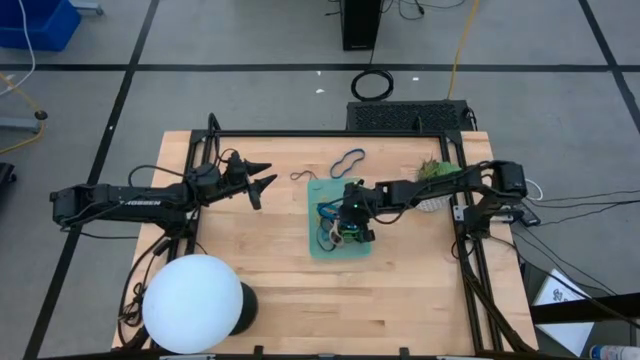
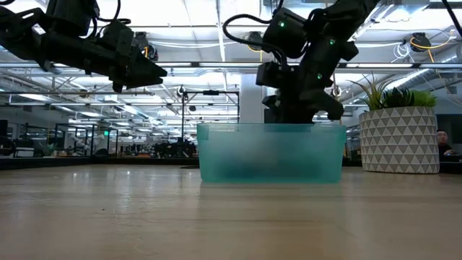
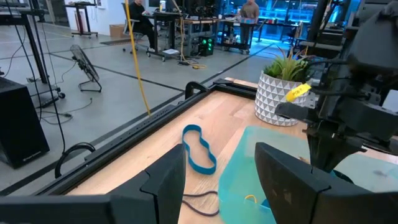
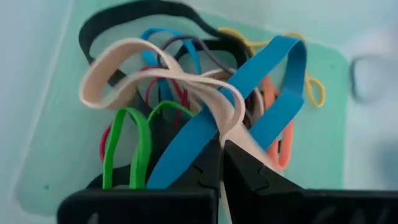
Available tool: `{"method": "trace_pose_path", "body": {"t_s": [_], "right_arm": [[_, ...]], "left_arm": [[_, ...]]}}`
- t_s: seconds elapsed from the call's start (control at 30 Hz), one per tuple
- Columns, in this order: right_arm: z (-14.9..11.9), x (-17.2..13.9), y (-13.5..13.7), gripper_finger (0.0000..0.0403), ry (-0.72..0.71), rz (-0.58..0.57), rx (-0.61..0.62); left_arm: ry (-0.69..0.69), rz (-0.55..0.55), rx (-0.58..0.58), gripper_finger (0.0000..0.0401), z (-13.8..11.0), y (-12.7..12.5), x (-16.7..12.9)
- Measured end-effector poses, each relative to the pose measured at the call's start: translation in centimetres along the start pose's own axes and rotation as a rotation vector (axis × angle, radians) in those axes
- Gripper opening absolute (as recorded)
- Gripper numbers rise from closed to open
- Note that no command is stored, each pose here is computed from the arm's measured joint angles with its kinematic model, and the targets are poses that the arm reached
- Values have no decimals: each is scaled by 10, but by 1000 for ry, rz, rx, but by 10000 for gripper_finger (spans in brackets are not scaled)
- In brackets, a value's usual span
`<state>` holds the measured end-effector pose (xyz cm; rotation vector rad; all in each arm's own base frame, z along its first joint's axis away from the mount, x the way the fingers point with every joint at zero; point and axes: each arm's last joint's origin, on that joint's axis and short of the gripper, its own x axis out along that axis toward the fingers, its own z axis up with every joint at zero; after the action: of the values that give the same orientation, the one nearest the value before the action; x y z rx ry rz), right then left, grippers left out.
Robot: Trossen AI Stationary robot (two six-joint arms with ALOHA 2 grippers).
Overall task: Pick and place rubber bands into bin
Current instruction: Put the brown rubber band into the green bin, then put the blue rubber band into the green bin
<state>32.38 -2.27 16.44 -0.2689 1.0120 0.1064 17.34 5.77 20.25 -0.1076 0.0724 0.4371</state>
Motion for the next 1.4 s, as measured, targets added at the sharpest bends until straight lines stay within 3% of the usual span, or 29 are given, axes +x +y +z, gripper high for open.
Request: {"method": "trace_pose_path", "body": {"t_s": [0.5,0.87,1.1,1.4], "right_arm": [[2,-4,-1,27,-15,-5,8],[2,-8,-1,144,-20,-11,6],[11,-47,-4,174,-125,-50,-32],[13,-119,-7,168,-313,-138,-94]], "left_arm": [[0,0,0,200,0,0,0],[0,0,0,200,0,0,0],[0,0,0,200,0,0,0],[3,0,0,200,0,0,0]]}}
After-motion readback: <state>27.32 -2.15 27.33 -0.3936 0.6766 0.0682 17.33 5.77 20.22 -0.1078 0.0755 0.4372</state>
